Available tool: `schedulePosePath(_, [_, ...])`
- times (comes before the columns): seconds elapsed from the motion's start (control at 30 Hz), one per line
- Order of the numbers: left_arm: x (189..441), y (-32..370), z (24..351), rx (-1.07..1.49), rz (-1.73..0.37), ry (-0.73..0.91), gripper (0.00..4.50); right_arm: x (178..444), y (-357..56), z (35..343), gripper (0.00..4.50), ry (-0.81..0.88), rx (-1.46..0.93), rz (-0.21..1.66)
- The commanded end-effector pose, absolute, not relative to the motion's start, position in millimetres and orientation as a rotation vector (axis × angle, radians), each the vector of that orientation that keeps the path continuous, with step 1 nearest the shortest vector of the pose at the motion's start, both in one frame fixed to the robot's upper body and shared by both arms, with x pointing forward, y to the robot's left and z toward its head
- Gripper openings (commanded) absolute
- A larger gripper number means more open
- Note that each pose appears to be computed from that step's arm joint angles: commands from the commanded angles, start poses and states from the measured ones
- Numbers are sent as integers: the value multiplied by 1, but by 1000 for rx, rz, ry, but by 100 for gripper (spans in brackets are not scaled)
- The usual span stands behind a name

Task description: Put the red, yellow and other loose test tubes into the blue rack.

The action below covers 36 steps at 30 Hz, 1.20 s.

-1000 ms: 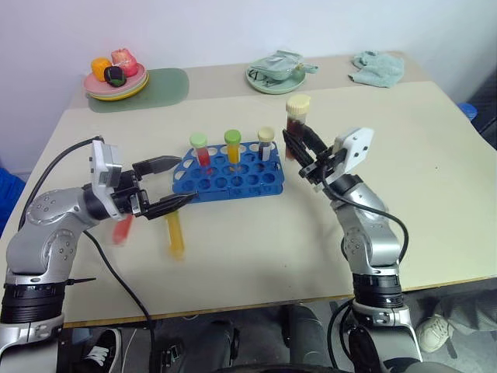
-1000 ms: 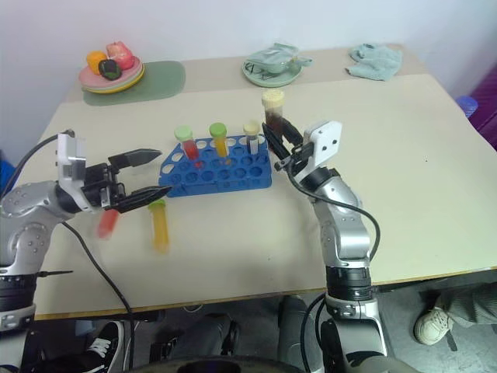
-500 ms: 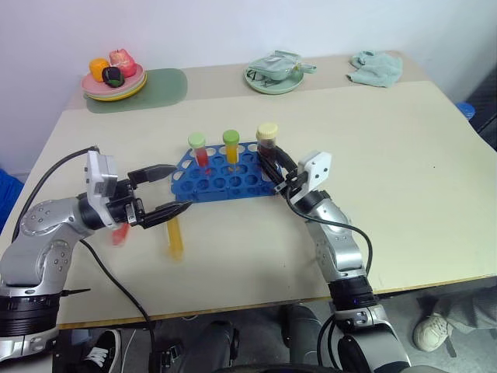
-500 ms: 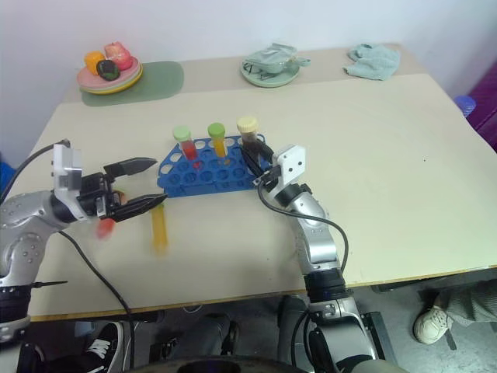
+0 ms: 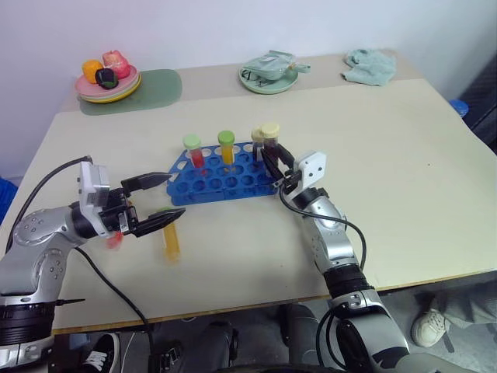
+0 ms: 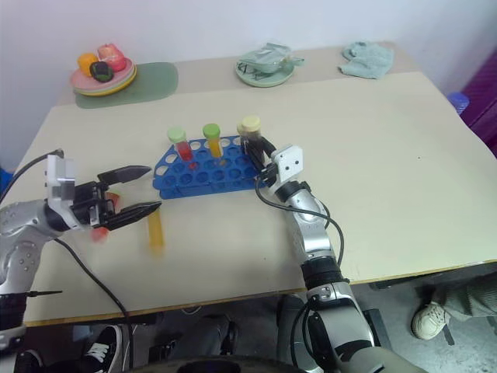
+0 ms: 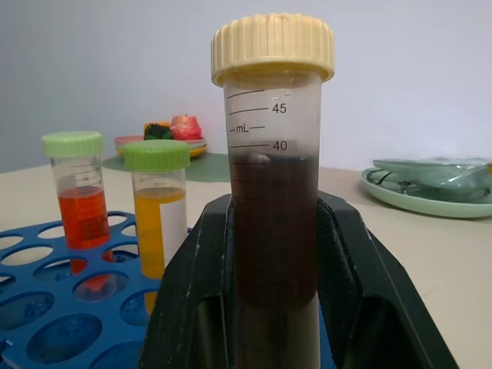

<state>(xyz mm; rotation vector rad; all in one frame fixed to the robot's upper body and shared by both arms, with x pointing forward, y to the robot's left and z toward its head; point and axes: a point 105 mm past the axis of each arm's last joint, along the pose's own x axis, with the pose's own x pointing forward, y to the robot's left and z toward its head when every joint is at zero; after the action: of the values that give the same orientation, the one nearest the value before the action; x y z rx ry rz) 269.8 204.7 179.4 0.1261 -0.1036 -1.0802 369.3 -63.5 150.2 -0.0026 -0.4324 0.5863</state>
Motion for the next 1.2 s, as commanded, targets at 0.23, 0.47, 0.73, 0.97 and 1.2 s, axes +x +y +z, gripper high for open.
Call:
schedulePosePath(0.23, [270,203,193,166,-1076,-135,450,350,-40,152,78,-462,39,653])
schedulePosePath(0.47, [270,188,208,172,-1076,-145,450,355,-36,150,78,-452,25,650])
schedulePosePath(0.73, [270,180,216,171,-1063,-147,450,362,-46,146,78,-434,30,618])
schedulePosePath(0.97, [272,178,217,165,-1060,-144,450,356,-47,149,379,-433,94,690])
schedulePosePath(1.2, [273,178,214,160,-1065,-136,450,353,-59,156,444,-450,32,700])
